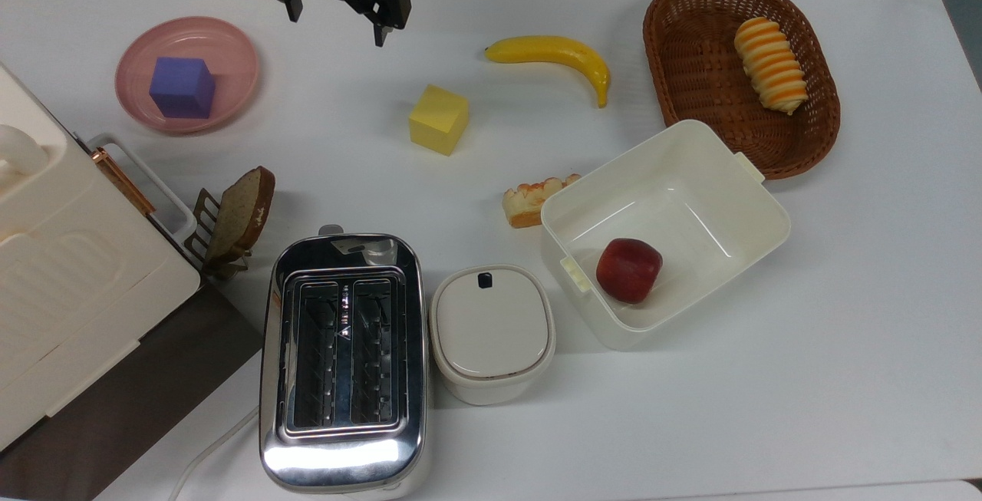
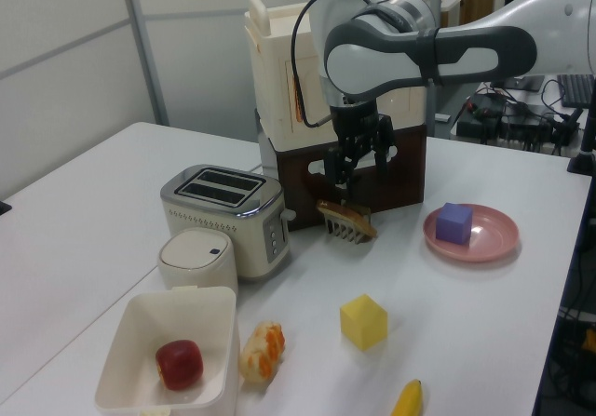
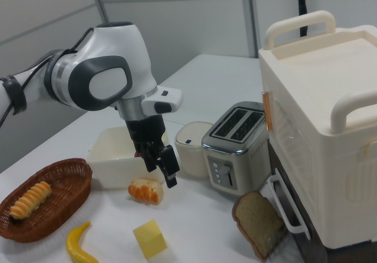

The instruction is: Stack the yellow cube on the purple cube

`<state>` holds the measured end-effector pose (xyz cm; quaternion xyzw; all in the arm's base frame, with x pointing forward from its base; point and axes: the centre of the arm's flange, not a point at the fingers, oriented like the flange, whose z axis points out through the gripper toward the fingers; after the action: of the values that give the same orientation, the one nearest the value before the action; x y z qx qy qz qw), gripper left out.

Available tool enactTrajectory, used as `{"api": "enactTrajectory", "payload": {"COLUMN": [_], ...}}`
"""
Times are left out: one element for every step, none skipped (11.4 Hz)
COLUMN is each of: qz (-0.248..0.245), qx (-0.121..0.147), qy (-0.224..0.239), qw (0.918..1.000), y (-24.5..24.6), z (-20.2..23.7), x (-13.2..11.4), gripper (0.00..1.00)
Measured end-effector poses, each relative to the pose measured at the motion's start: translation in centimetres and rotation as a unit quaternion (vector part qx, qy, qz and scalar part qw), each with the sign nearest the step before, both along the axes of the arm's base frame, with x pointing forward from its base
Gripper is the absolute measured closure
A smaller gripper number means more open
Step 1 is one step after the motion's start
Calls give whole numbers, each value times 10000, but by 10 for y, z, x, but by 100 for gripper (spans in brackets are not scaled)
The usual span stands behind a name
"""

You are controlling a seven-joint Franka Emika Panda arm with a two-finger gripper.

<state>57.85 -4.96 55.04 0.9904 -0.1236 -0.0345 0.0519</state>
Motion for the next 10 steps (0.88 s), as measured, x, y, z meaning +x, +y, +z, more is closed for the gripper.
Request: {"api": "enactTrajectory", "payload": {"qz": [-2, -4, 4, 12, 18, 26, 45, 33, -21, -64], "qx": [0, 24, 28, 30, 31, 34, 43, 41, 26, 5], "qy": [9, 47, 100, 138, 169, 216, 301, 415, 555, 655], "qw": [10000, 10000, 9999, 9999, 9999, 9998, 9995, 9991, 9985, 9978], "y": [0, 1, 2, 3, 4, 5, 8, 15, 25, 35], "z": [-1, -4, -9, -13, -16, -20, -28, -40, -54, -68], "x": [0, 0, -1, -1, -1, -1, -3, -5, -8, -10], "gripper": [0, 0, 0, 0, 0, 0, 0, 0, 0, 0]}}
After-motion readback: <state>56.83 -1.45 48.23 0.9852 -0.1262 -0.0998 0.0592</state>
